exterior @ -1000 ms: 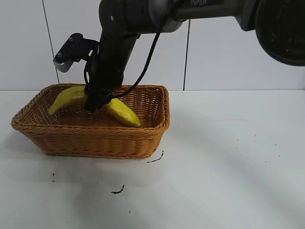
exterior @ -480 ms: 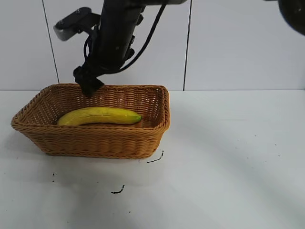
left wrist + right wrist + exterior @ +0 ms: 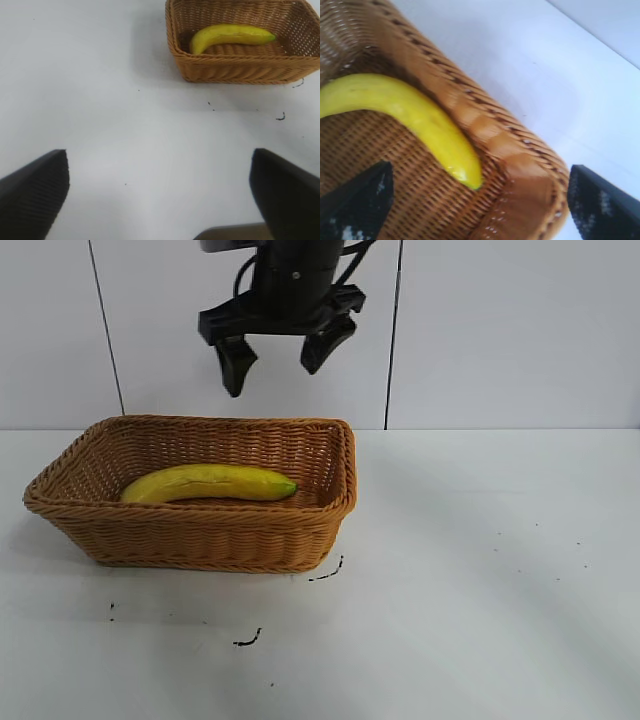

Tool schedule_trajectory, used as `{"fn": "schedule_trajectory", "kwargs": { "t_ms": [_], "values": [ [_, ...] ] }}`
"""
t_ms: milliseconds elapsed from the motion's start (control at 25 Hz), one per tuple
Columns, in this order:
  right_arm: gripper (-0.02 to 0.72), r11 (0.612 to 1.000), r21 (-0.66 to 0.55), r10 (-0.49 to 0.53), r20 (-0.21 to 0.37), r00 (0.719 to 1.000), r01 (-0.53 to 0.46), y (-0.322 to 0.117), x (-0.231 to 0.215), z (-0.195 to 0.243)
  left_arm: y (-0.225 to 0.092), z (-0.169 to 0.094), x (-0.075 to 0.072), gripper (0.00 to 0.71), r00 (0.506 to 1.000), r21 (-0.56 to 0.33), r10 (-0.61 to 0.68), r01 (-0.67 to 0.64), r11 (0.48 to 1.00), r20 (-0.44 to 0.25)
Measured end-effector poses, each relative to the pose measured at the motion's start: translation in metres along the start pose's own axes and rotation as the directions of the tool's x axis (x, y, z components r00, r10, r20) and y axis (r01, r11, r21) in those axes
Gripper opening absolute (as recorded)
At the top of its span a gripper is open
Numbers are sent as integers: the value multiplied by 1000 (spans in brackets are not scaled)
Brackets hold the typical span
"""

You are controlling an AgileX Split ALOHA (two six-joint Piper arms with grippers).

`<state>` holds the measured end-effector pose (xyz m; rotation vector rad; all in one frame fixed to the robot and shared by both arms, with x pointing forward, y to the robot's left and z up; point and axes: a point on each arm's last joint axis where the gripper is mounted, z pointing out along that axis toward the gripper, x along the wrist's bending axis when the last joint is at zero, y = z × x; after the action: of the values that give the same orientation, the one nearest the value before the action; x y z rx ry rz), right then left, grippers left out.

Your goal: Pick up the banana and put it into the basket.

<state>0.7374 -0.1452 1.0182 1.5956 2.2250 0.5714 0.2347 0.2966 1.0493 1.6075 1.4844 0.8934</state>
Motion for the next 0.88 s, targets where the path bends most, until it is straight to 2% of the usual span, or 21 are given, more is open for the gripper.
{"fn": "schedule_trajectory", "kwargs": {
  "t_ms": [200,360,560,880],
  "values": [
    [676,990,32,139,63,988,-141,-10,-76,-1,0,0,0,695,1000,0,0,0,1000,0],
    [676,969,70,234,59,970,-238,-22,-113,-3,0,0,0,695,1000,0,0,0,1000,0],
    [676,949,147,271,67,960,-278,-33,-129,-6,0,0,0,695,1000,0,0,0,1000,0],
    [676,941,169,282,92,955,-294,-39,-129,-20,0,0,0,695,1000,0,0,0,1000,0]
  ]
}}
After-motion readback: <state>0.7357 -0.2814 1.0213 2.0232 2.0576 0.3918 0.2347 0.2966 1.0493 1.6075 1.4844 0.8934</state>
